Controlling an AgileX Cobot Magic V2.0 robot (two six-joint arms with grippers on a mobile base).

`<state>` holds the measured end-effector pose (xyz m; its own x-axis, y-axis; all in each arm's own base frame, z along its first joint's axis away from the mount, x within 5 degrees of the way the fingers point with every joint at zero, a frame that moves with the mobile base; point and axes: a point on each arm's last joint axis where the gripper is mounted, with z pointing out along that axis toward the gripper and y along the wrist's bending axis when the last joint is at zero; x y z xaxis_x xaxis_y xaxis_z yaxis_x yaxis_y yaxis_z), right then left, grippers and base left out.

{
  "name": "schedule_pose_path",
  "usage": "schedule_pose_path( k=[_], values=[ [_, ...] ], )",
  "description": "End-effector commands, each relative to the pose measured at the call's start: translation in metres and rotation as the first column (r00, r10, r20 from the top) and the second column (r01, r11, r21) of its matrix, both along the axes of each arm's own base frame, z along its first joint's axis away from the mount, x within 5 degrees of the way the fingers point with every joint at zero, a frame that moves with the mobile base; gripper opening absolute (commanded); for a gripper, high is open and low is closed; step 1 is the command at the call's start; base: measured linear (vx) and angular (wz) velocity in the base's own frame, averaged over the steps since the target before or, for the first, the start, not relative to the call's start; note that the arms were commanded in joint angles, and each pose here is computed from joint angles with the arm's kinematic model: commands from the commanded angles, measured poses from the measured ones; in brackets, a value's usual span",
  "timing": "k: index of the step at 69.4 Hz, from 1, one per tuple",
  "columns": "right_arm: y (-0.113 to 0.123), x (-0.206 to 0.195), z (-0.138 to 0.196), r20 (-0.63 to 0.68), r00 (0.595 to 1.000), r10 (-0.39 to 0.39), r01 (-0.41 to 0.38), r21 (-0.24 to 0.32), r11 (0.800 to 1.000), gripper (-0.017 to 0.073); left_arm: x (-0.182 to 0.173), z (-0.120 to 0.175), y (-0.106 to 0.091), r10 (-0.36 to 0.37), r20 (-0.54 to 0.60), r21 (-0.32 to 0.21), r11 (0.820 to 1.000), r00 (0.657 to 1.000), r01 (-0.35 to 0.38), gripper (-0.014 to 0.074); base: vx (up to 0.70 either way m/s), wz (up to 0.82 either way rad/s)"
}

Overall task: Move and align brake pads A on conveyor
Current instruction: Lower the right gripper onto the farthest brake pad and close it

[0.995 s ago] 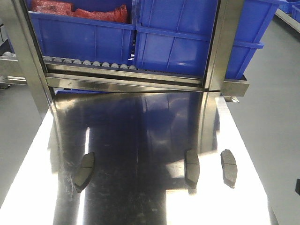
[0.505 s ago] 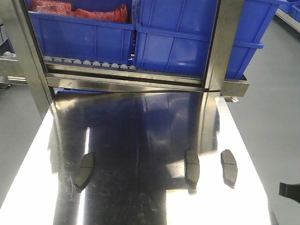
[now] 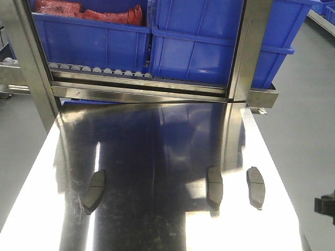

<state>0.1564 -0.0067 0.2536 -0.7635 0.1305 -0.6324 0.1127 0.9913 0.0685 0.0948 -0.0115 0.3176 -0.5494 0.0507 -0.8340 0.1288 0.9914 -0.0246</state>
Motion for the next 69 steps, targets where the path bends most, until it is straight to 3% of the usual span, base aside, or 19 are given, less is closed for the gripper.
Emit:
schedule_pose_path(
  k=[1,19,33,54,69],
  values=[
    [0.002,0.014,0.025,0.091,0.995,0.035,-0.034,-0.011,0.999,0.0482,0.004,0.015,-0.001,0.008,0.102,-0.026,1.0,0.995,-0.006,-0.0006,0.0,0.0],
    [0.048,0.062,0.026,0.009,0.982,0.19,-0.19,0.041,0.981,0.047,0.004,0.015,-0.001,0.008,0.102,-0.026,1.0,0.995,-0.006,-0.0006,0.0,0.0],
    [0.075,0.11,0.009,-0.134,0.976,0.172,-0.167,0.047,0.985,0.047,0.004,0.015,-0.001,0.008,0.102,-0.026,1.0,0.995,-0.006,-0.0006,0.0,0.0],
    [0.067,0.165,-0.012,-0.347,0.934,0.091,-0.098,-0.002,0.995,0.047,0.004,0.015,-0.001,0.008,0.102,-0.026,1.0,0.995,-0.006,-0.0006,0.0,0.0],
    [0.066,0.181,-0.025,-0.398,0.91,0.117,-0.134,-0.015,0.991,0.047,0.004,0.015,-0.001,0.008,0.102,-0.026,1.0,0.995,-0.006,-0.0006,0.0,0.0]
  ],
)
